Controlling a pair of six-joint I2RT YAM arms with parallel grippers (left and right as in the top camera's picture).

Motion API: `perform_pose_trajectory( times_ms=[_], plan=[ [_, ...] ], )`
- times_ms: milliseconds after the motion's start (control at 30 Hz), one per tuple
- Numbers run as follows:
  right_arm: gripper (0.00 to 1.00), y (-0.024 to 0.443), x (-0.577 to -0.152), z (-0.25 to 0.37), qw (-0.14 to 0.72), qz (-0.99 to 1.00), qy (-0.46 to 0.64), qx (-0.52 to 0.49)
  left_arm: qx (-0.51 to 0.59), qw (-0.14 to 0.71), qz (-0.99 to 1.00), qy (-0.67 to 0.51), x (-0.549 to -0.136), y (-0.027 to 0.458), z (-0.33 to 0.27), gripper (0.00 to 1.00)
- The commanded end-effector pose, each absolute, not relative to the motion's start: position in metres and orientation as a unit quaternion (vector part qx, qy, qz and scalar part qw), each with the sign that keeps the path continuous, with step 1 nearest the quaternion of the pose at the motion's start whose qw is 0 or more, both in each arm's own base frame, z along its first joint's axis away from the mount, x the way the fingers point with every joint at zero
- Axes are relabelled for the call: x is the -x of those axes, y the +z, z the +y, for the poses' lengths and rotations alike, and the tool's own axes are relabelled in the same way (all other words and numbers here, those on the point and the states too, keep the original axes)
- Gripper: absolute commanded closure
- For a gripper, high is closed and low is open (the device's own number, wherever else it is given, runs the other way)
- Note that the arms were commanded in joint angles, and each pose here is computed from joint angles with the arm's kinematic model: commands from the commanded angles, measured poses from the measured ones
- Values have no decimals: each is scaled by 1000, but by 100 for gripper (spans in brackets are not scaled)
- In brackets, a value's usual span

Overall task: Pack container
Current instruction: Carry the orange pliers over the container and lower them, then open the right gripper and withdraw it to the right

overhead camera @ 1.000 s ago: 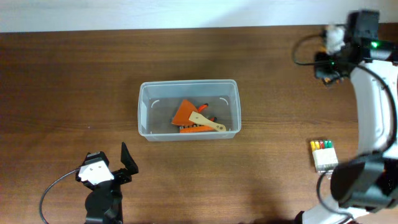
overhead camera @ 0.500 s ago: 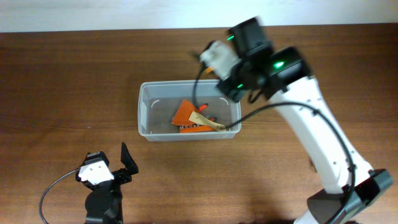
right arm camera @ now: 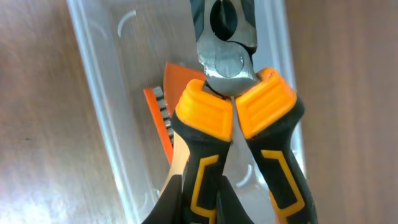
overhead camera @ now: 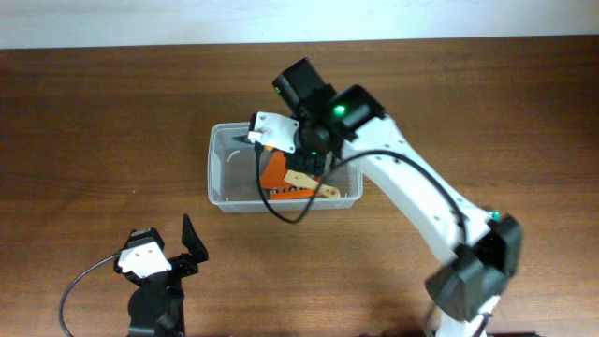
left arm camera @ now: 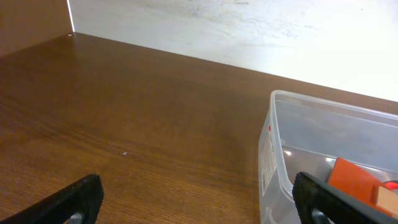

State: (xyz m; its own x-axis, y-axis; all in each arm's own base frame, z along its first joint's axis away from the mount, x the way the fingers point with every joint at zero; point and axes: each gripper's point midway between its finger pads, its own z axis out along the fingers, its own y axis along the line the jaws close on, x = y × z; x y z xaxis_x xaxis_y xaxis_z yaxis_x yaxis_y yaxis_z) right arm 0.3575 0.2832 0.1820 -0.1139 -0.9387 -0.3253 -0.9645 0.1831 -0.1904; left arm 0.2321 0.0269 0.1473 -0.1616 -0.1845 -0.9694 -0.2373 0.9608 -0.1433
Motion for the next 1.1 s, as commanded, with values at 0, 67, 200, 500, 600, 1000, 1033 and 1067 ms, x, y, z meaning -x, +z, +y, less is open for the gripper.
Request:
perform_pose_trajectory(
  times_ms=[0,67,200,500,600,1000,1033,1067],
  plan=[
    [96,159,-360,296,176,738,60,648,135,633,762,24,-232,147,27,1],
    [96,145,-362,302,167,738,71,650,135,633,762,24,-232,147,27,1],
    [96,111,-365,306,136,743,80,650,135,633,762,24,-232,147,27,1],
    [95,80,-360,310,101,748,100,648,135,633,762,24,-232,147,27,1],
    [89,80,-361,310,103,748,99,648,135,633,762,24,-232,147,27,1],
    [1,148,-396,266,156,813,28,561,135,633,762,24,-232,147,27,1],
    [1,166,-397,258,167,818,27,549,135,633,762,24,-232,147,27,1],
    [1,183,-398,251,178,827,28,533,135,633,762,24,-232,147,27,1]
  ],
)
